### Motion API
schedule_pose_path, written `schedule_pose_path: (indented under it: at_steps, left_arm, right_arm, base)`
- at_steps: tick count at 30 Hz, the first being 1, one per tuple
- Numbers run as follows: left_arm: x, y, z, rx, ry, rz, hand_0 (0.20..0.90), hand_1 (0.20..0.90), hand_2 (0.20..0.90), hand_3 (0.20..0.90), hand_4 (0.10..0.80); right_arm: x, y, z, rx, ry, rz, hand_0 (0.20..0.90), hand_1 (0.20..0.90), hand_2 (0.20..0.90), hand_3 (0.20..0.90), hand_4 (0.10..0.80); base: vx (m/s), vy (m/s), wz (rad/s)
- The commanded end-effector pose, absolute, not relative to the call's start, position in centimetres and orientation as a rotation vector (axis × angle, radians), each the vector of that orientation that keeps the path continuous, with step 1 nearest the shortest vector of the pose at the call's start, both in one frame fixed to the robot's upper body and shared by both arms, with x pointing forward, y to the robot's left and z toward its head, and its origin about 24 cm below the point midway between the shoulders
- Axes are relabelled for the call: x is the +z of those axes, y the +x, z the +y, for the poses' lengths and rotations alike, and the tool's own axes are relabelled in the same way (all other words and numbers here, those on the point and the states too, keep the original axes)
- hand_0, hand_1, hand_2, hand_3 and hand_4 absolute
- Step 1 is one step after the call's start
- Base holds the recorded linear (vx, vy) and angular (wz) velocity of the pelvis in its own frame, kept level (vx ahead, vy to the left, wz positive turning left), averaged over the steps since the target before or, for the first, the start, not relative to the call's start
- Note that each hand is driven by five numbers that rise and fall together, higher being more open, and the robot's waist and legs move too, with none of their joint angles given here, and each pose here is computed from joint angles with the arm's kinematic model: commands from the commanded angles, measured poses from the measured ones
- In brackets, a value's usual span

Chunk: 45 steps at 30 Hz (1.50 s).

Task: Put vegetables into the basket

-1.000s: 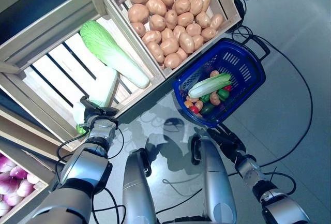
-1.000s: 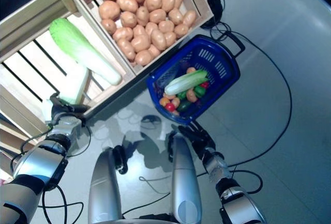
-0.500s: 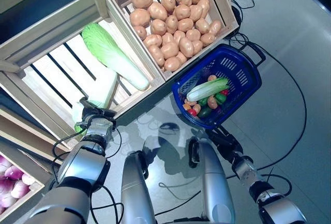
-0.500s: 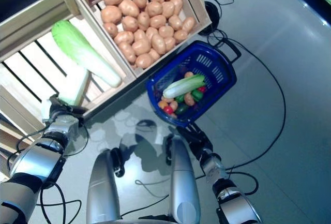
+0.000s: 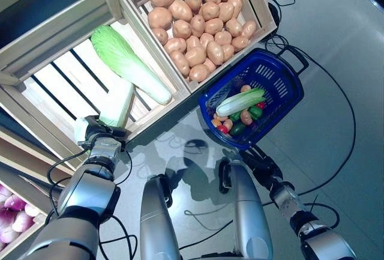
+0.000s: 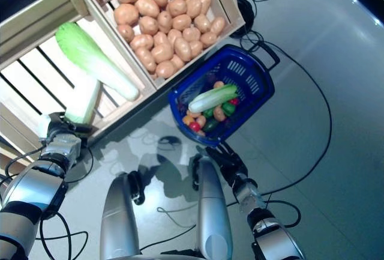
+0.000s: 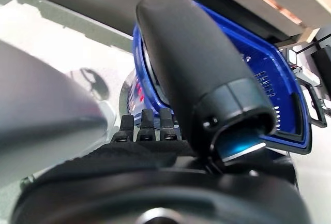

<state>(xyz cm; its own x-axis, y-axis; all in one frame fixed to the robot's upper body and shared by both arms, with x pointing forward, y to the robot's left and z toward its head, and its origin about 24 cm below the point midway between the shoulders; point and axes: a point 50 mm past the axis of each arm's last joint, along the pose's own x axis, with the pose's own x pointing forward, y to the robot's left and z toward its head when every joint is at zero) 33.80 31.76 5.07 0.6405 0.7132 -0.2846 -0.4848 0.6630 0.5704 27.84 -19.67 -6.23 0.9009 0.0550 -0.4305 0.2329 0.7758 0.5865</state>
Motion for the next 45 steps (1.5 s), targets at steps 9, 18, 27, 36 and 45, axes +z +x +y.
schedule_pose_path:
  at_steps: [9,18,27,36,45]
  left_arm:
    - [-0.7,29.0,32.6,0.689,0.529,0.641,0.3,0.3,0.3,0.3,0.4]
    - [-1.2,28.4,31.6,0.646,0.541,0.454,0.3,0.3,0.3,0.3,0.4]
    - [-1.7,28.0,27.9,0.582,0.41,0.29,0.3,0.3,0.3,0.3,0.4]
    - [0.4,28.1,23.0,0.428,0.365,0.062,0.3,0.3,0.3,0.3,0.4]
    - [3.4,27.3,19.9,0.198,0.414,-0.132,0.3,0.3,0.3,0.3,0.4]
  right_arm:
    - [-5.8,27.0,-21.4,-0.138,0.744,0.314,0.9,0.9,0.9,0.9,0.8]
    - [-7.4,23.8,-21.2,-0.194,0.771,0.333,0.9,0.9,0.9,0.9,0.8]
    - [-6.5,23.0,-18.9,-0.176,0.773,0.276,0.9,0.9,0.9,0.9,0.8]
    - [-2.6,24.1,-15.1,0.03,0.887,0.125,0.9,0.9,0.9,0.9,0.8]
    - [0.9,24.7,-14.1,0.233,0.982,-0.088,0.9,0.9,0.9,0.9,0.8]
  base:
    - [0.064,-0.004,-0.02]
    - [0.137,-0.016,0.05]
    - [0.113,-0.014,0.15]
    - [-0.012,-0.081,0.2]
    - [0.007,-0.075,0.14]
